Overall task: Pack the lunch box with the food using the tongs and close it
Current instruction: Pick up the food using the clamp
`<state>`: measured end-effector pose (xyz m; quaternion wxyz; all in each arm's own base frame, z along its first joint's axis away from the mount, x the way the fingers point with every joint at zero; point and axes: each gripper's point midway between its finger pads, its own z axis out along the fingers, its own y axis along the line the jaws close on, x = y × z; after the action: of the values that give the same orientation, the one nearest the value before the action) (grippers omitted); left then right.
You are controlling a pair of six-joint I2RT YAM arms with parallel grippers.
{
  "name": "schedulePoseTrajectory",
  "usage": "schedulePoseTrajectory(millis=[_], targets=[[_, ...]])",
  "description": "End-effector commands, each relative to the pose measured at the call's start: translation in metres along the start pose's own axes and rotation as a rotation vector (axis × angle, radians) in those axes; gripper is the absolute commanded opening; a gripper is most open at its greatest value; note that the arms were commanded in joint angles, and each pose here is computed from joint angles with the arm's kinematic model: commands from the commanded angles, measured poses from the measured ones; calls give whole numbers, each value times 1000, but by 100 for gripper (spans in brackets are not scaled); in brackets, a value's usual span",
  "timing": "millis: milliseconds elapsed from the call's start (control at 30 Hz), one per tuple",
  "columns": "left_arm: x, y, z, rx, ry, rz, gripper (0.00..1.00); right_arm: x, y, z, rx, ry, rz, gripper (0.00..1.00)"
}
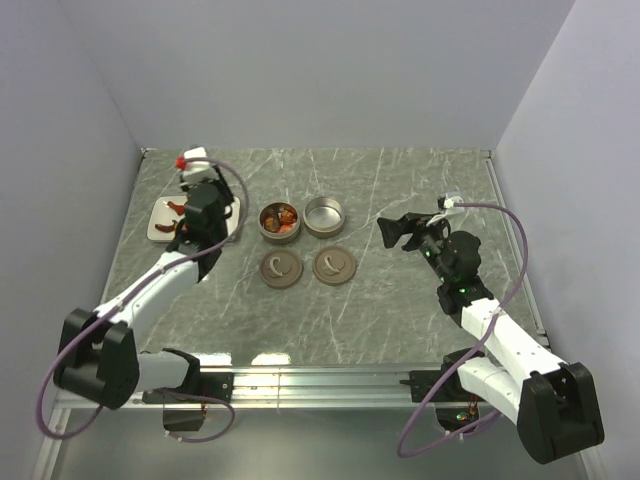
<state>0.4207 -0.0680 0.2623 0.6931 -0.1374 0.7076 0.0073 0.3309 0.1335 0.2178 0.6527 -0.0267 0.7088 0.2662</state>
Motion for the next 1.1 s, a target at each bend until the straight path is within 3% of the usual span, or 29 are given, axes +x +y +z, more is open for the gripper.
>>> schedulePoseTrajectory(millis=[0, 133, 333, 733, 1067], targets=[[-13, 56, -12, -186, -46, -28, 43, -15, 8, 5, -40, -48, -20, 98], [-15, 102, -12, -325, -68, -57, 45, -15, 9, 7, -53, -46, -17, 99], [-10, 132, 5, -382, -92, -93, 47, -13, 8, 6, -57, -46, -16, 99], [-8, 139, 32, -359, -115, -127, 48, -12, 5, 6, -48, -43, -17, 99], [-26, 148, -7, -368, -186, -194, 48, -11, 5, 7, -45, -39, -11, 99]])
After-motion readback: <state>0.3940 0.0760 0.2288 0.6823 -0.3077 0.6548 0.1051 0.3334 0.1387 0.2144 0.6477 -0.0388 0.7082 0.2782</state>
